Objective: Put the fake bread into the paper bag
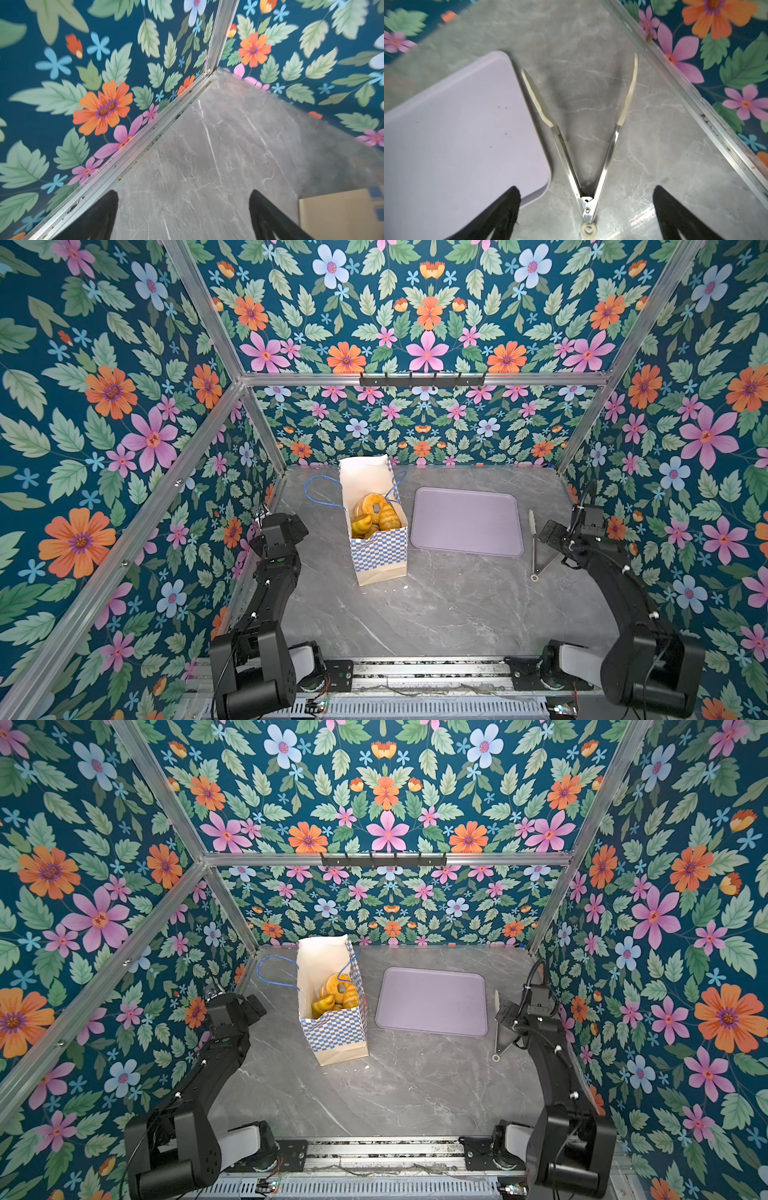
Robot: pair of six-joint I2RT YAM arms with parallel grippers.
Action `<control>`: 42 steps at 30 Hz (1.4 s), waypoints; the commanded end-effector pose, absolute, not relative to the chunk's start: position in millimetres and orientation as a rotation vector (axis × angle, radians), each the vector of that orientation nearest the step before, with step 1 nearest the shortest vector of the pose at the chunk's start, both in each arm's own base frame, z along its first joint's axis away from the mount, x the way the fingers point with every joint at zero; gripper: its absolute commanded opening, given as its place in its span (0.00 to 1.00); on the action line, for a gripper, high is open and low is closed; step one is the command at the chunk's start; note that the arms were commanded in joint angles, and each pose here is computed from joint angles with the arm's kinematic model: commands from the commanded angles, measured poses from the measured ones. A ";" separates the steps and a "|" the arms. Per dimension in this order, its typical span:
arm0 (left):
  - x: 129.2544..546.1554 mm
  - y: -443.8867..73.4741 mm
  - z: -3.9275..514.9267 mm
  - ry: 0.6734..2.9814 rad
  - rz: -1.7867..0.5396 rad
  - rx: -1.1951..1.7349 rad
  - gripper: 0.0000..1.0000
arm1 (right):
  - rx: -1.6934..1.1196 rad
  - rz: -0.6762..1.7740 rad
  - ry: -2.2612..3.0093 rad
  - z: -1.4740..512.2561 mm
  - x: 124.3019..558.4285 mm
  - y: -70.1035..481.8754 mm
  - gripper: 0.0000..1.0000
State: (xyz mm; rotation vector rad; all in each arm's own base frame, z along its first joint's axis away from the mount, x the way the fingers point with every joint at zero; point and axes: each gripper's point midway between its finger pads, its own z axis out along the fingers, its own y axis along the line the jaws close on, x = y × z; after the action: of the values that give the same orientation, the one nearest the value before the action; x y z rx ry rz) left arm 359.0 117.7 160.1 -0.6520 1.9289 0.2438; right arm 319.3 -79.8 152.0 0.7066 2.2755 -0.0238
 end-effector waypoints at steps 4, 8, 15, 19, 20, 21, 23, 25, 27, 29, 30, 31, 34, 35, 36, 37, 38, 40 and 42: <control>361.0 125.5 146.0 1.822 0.262 -0.681 1.00 | 0.575 -0.001 1.999 178.1 338.3 -79.9 0.99; 360.1 122.6 128.2 1.769 0.243 -0.682 1.00 | 0.503 0.029 1.936 159.7 343.7 -71.7 0.99; 371.2 96.5 121.7 1.707 0.241 -0.535 1.00 | 0.339 -0.071 1.869 120.2 355.0 -47.0 0.99; 365.1 81.4 129.1 1.666 0.221 -0.458 1.00 | 0.260 -0.032 1.859 103.3 363.7 -36.1 0.99; 361.6 74.7 129.0 1.660 0.229 -0.430 1.00 | 0.206 -0.002 1.859 100.0 366.0 -27.0 0.99; 358.5 67.4 129.5 1.649 0.245 -0.403 1.00 | 0.134 0.014 1.856 98.7 368.8 -16.0 0.99; 365.2 55.3 131.4 1.639 0.228 -0.319 1.00 | 0.131 0.014 1.879 99.2 369.4 -14.1 0.99; 371.9 47.4 118.2 1.699 0.209 -0.284 1.00 | 0.118 0.018 1.871 99.0 371.4 -12.6 0.99; 368.9 45.6 123.3 1.635 0.213 -0.260 1.00 | 0.094 0.035 1.886 98.5 369.8 -8.5 0.99; 375.2 44.2 113.7 1.713 0.203 -0.267 1.00 | 0.080 0.038 1.882 99.0 372.4 -6.9 0.99; 380.4 42.7 116.1 1.701 0.213 -0.247 1.00 | 0.088 0.035 1.904 97.6 374.9 -7.7 0.99; 380.6 41.5 116.6 1.694 0.215 -0.238 1.00 | 0.103 0.039 1.926 95.0 376.3 -9.5 0.99; 380.8 41.6 116.3 1.696 0.217 -0.239 1.00 | 0.112 0.043 1.924 95.3 376.6 -11.0 0.99; 380.6 41.5 114.8 1.705 0.215 -0.240 1.00 | 0.112 0.041 1.921 95.5 376.5 -11.4 0.99; 380.7 41.5 115.3 1.703 0.214 -0.241 1.00 | 0.112 0.042 1.922 95.6 376.7 -11.3 0.99; 380.5 41.4 116.2 1.697 0.214 -0.240 1.00 | 0.113 0.041 1.921 95.6 376.4 -11.5 0.99; 380.6 41.4 116.4 1.698 0.214 -0.240 1.00 | 0.113 0.039 1.920 95.6 376.1 -11.7 0.99; 380.3 41.4 115.8 1.698 0.214 -0.240 1.00 | 0.110 0.041 1.921 95.6 376.4 -11.1 0.99; 380.3 41.5 115.9 1.698 0.214 -0.240 1.00 | 0.111 0.041 1.921 95.5 376.3 -11.3 0.99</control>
State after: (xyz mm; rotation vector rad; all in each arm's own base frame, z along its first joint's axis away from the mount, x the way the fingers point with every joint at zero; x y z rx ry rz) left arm 378.8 42.5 108.7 -0.2477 1.7270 0.2172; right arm 373.5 -12.5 89.4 0.1310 1.9449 0.0422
